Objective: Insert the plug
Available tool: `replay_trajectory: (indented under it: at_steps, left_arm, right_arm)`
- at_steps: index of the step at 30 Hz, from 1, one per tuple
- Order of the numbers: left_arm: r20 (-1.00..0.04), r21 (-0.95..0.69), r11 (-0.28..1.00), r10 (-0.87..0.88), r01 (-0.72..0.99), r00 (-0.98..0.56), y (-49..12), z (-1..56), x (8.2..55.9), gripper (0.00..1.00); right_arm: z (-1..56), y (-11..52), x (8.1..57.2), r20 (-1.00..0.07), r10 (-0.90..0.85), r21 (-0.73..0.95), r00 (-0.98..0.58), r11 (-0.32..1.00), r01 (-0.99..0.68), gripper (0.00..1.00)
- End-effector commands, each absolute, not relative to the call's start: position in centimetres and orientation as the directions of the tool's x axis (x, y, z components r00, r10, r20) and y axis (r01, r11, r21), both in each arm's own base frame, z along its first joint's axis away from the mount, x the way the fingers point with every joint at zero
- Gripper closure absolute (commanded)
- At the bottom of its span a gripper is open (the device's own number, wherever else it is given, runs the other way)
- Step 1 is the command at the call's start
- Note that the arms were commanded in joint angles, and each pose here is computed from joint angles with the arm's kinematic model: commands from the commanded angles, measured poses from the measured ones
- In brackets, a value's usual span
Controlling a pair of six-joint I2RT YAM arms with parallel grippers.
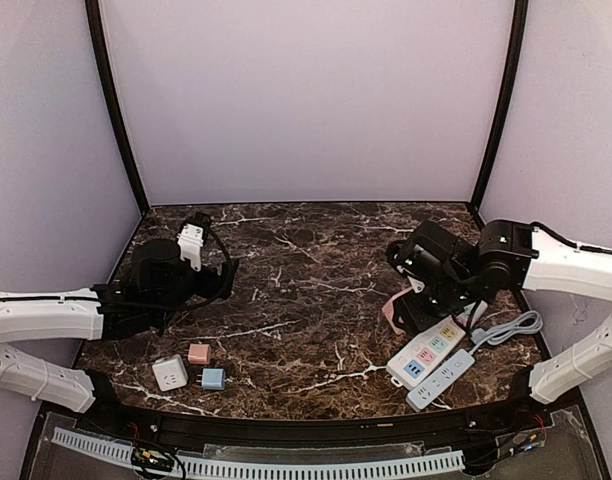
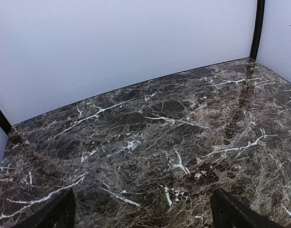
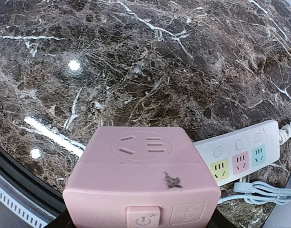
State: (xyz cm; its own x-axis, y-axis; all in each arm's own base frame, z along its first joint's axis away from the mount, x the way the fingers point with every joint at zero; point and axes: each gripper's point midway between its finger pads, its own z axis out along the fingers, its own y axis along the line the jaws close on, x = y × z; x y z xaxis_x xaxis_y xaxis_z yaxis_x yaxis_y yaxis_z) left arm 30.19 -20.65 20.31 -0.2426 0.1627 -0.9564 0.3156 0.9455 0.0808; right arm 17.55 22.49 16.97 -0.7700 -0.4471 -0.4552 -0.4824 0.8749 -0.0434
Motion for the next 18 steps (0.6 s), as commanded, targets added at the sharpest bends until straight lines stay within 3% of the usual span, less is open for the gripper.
replay_trajectory:
  at_steps: [1, 18]
  left_arm:
    - [-0.939, 0.022, 0.96, 0.116, 0.279, -0.325, -20.0, 19.1, 30.9, 0.01]
    - [-0.928, -0.018, 0.955, 0.094, 0.295, -0.36, -20.2, 18.6, 31.0, 0.01]
  right_arm:
    - [16.6, 20.5, 17.9, -0.444, -0.429, -0.099, -0.787, 0.896, -0.433, 1.0]
    - [11.7, 16.4, 15.4, -0.254, -0.349, -0.091, -0.902, 0.937, -0.337, 1.0]
